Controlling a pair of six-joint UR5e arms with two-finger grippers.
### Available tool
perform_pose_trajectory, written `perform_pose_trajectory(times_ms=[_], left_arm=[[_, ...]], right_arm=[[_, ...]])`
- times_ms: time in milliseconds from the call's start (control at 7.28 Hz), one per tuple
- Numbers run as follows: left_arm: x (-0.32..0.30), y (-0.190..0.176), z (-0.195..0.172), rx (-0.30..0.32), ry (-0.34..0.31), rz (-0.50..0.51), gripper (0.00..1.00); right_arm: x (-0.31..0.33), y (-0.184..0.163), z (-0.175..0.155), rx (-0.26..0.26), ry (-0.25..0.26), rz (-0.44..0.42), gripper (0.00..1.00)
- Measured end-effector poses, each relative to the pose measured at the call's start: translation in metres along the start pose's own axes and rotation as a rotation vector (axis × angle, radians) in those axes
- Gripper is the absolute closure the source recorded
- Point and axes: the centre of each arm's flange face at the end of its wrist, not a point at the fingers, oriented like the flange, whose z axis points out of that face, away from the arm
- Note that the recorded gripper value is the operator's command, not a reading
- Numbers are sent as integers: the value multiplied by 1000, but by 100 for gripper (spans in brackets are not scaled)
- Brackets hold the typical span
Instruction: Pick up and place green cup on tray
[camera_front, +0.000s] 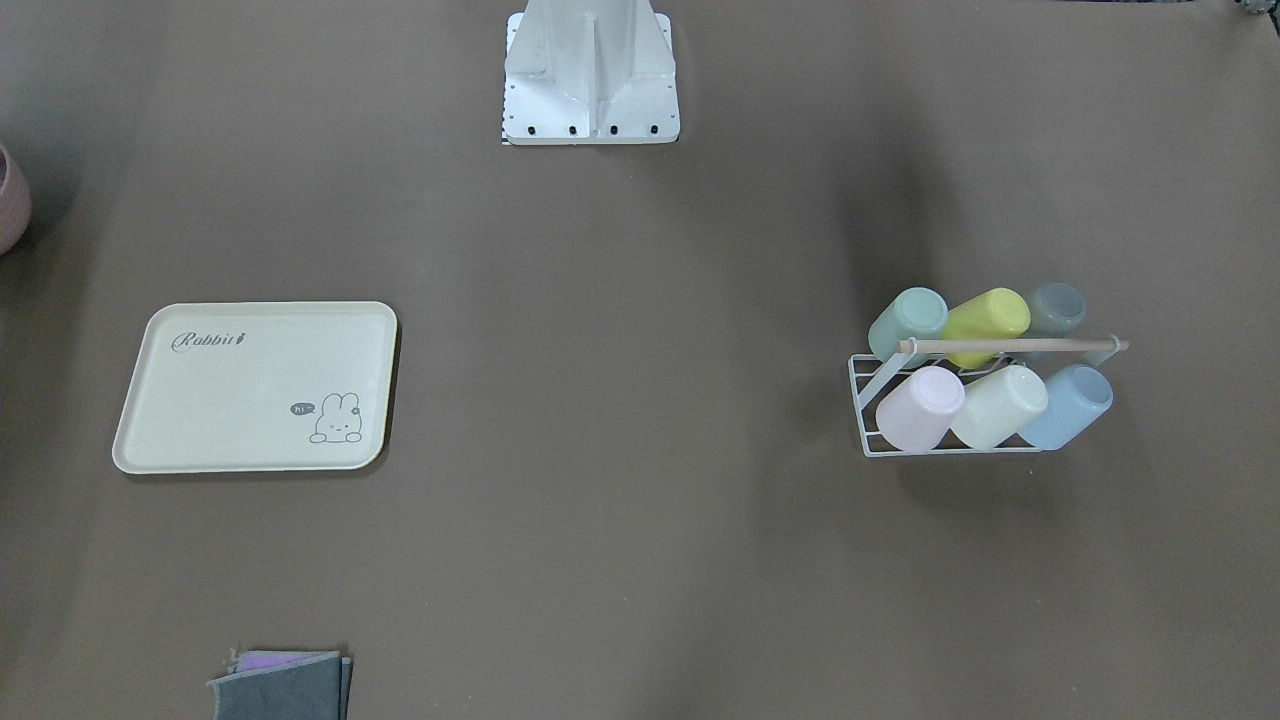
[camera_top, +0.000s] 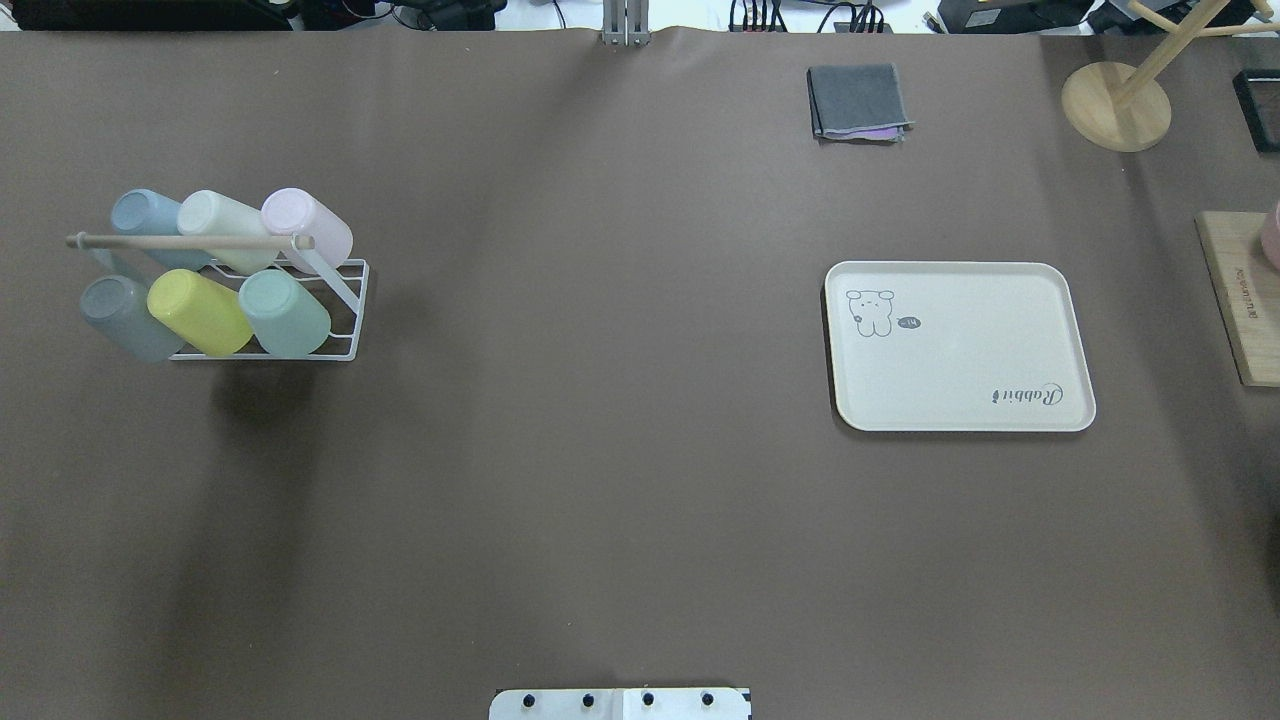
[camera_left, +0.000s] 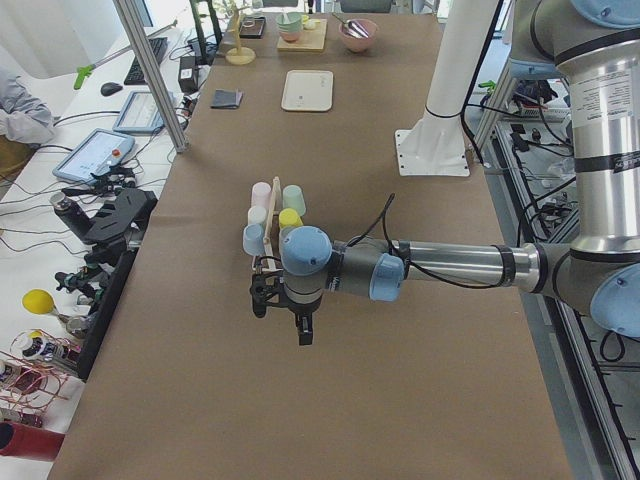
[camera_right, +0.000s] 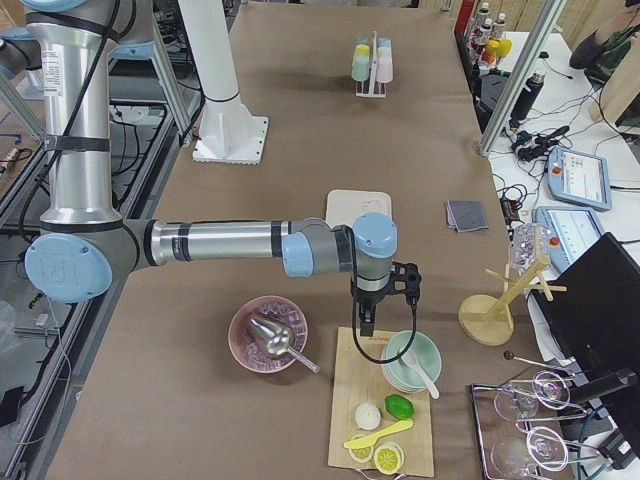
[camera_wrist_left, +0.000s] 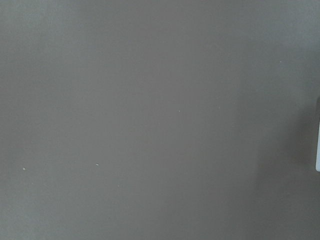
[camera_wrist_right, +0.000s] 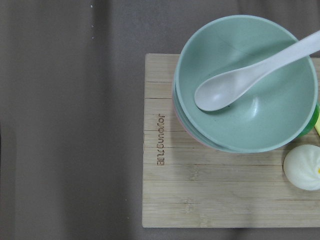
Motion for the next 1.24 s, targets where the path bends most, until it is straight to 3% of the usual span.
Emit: perform_pose_trajectory(times_ms=[1236], left_arm=[[4, 21, -6, -2, 1, -15, 2]], right_arm=[[1, 3, 0, -1, -1, 3, 0]])
